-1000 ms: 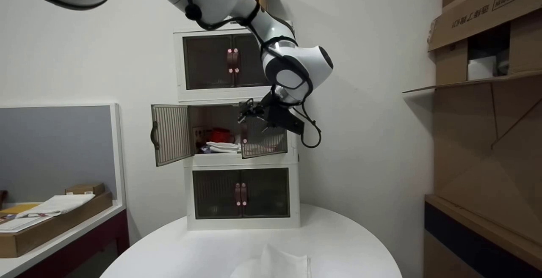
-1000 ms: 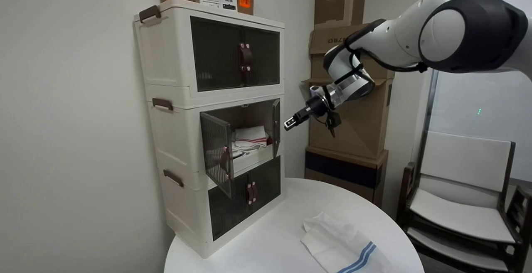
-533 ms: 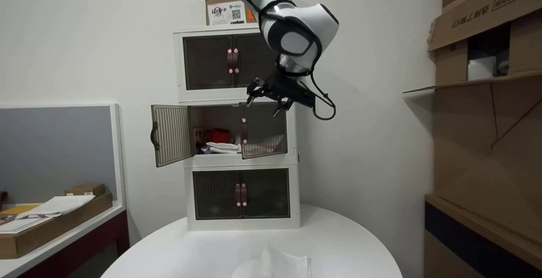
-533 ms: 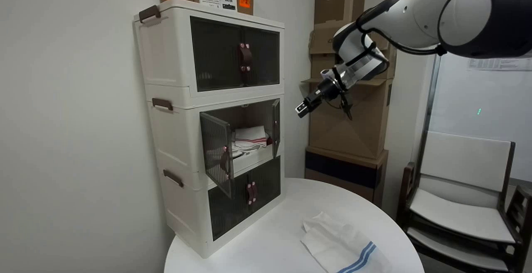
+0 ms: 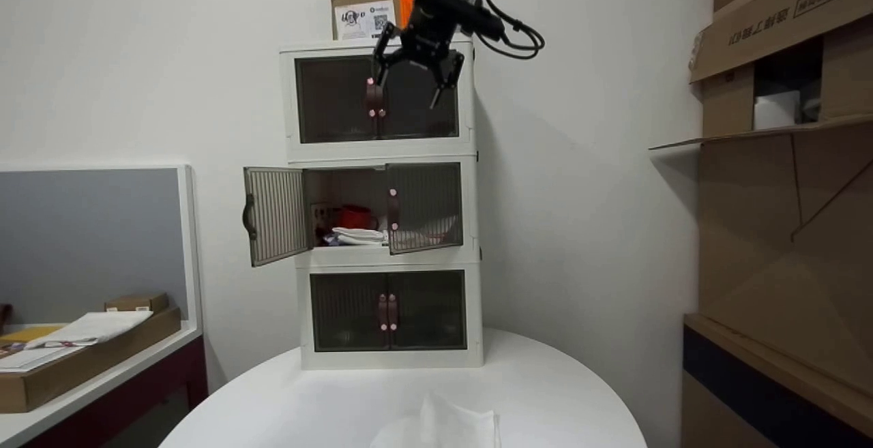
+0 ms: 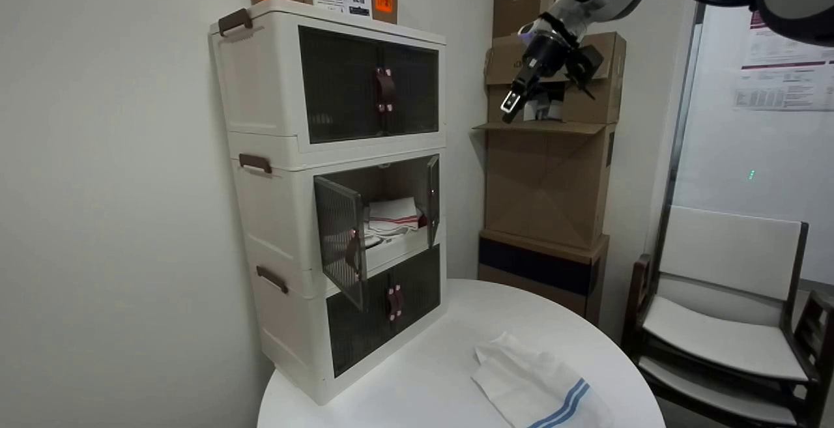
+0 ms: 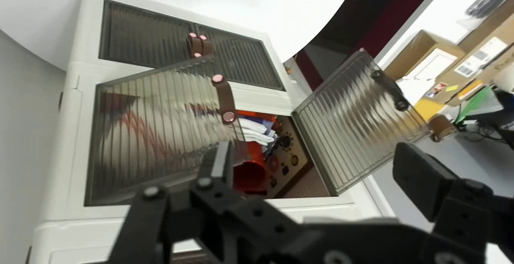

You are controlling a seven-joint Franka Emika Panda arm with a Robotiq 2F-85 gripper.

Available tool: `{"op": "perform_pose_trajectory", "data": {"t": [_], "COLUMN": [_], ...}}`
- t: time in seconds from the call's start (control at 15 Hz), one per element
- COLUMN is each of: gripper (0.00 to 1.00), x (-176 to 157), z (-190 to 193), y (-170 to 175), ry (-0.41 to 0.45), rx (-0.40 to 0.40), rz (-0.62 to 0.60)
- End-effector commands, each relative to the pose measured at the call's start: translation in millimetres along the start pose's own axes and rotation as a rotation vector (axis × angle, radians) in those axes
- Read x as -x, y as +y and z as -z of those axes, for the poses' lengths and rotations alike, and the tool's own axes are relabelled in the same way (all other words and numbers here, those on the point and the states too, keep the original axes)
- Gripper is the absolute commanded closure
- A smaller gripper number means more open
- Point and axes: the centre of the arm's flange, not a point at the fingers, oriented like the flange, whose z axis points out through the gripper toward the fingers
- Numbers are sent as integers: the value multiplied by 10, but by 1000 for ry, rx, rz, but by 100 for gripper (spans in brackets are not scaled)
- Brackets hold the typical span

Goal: Open the middle right cabinet door

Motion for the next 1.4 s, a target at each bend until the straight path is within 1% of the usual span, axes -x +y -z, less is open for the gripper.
{"op": "perform_pose_trajectory", "data": {"t": [0.0, 0.07, 0.2, 0.47, 0.53, 0.6, 0.67, 0.73, 0.93, 1.13, 1.33], "gripper": [0, 0, 0, 0, 0, 0, 0, 0, 0, 0, 0], "x": [-487, -174, -230, -175, -249, -374, -494, -668, -1146, -1523, -1686], "z": [200, 119, 120, 102, 25, -58, -135, -241, -525, -827, -1047], "y": [-96, -184, -222, -167, -209, -247, -272, -301, -414, -526, -592], "ry": [-53, -17, -18, -20, -21, -9, 7, 7, 29, -5, -70], "rx": [-37, -19, -21, -24, -16, -23, -8, 19, 107, 200, 309], "rz": [28, 24, 32, 19, 12, -18, -70, -151, -289, -409, -514]}}
